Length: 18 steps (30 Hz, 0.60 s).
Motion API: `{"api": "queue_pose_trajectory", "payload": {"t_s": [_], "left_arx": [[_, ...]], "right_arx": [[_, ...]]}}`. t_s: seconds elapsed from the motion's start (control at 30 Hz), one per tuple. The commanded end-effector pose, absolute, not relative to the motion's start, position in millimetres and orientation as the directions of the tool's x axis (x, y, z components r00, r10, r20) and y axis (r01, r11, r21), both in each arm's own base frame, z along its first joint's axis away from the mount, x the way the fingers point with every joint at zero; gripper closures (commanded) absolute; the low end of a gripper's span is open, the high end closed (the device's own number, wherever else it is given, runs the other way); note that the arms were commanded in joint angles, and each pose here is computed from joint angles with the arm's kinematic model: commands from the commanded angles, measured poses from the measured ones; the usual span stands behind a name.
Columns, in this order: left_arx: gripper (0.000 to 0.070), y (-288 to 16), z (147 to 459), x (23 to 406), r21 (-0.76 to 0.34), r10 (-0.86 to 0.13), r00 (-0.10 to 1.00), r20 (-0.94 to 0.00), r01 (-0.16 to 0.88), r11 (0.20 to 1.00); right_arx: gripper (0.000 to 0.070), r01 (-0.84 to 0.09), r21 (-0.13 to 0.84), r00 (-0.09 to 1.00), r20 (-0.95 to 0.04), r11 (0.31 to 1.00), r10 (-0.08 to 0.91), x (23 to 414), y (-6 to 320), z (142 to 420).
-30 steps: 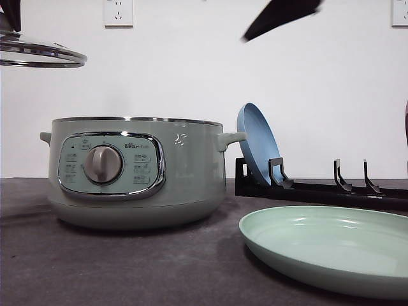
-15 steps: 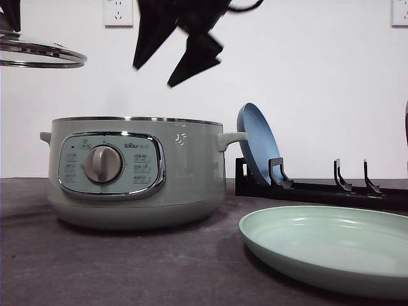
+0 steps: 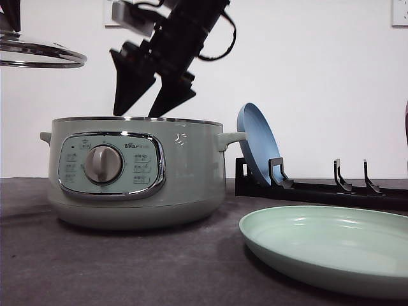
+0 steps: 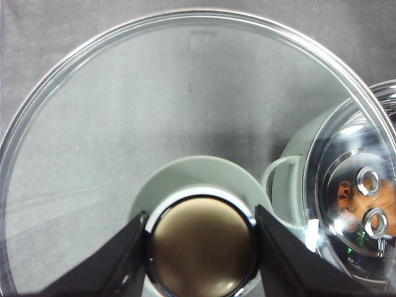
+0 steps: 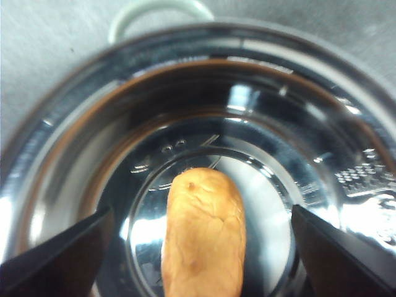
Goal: Transfer potato from steamer to green plate
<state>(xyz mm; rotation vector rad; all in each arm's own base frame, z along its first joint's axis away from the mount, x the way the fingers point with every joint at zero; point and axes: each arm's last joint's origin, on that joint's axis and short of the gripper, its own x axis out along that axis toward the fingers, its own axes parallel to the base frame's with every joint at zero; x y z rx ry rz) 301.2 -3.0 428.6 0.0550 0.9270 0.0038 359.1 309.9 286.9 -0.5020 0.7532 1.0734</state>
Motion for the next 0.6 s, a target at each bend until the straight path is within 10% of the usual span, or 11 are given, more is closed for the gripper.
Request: {"api": "queue_pose_trajectory", "payload": {"t_s": [0.0, 0.57], "left_arx": [[0.0690, -2, 437, 301, 0.048, 0.027, 0.641, -0.767, 0.016, 0.999], [0.0690, -2, 434, 304, 0.048, 0.027, 0.626, -0.779, 0.017, 0.999]], "right_arx": [[0.0121, -0.922, -0.025, 0.272, -0.753, 0.387, 0.599, 363, 319, 280], [0.0070, -0.923, 0.004, 0.233, -0.790, 0.384, 0.567, 373, 329, 242]]}}
